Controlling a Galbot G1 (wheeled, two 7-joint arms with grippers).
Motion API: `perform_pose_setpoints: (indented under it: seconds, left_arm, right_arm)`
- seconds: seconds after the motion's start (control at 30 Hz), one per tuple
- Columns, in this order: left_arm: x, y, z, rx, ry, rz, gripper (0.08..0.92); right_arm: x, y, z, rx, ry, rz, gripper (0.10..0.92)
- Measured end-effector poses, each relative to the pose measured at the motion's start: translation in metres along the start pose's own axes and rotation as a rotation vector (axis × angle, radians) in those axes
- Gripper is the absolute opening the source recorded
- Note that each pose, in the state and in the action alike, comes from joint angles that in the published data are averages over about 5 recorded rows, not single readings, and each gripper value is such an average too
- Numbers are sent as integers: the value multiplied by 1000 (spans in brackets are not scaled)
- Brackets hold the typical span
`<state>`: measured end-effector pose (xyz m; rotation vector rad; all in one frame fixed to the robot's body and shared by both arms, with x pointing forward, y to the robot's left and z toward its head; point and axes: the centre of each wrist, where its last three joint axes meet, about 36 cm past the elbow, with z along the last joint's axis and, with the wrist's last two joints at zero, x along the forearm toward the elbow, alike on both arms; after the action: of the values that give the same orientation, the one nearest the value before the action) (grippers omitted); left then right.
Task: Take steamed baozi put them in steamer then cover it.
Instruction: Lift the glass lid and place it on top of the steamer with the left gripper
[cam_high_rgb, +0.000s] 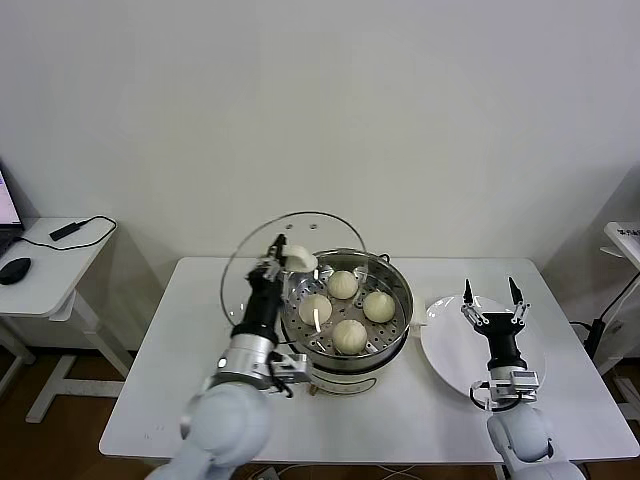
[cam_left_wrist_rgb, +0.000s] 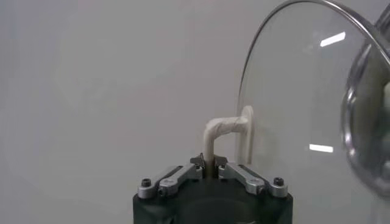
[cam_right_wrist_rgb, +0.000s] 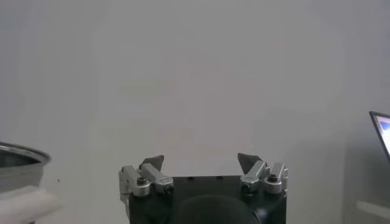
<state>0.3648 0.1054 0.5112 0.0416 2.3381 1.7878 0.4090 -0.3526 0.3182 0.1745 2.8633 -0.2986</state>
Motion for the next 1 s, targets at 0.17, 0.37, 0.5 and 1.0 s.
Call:
perform_pose_setpoints:
  seconds: [0.17, 0.37, 0.5, 1.0]
  left_arm:
    - [-5, -10, -22, -3, -2, 44, 194]
    - [-12, -23, -46, -16, 2, 75, 194]
    - [-19, -32, -60, -33, 10, 90, 194]
    - [-37, -62, -92, -90, 55, 136, 194]
  right_arm:
    - [-2, -2, 2, 3, 11, 3, 823]
    - [-7, -3, 3, 3, 29, -5, 823]
    - [-10, -4, 4, 4, 40, -9, 823]
    - [-11, -9, 8, 8, 62, -1, 823]
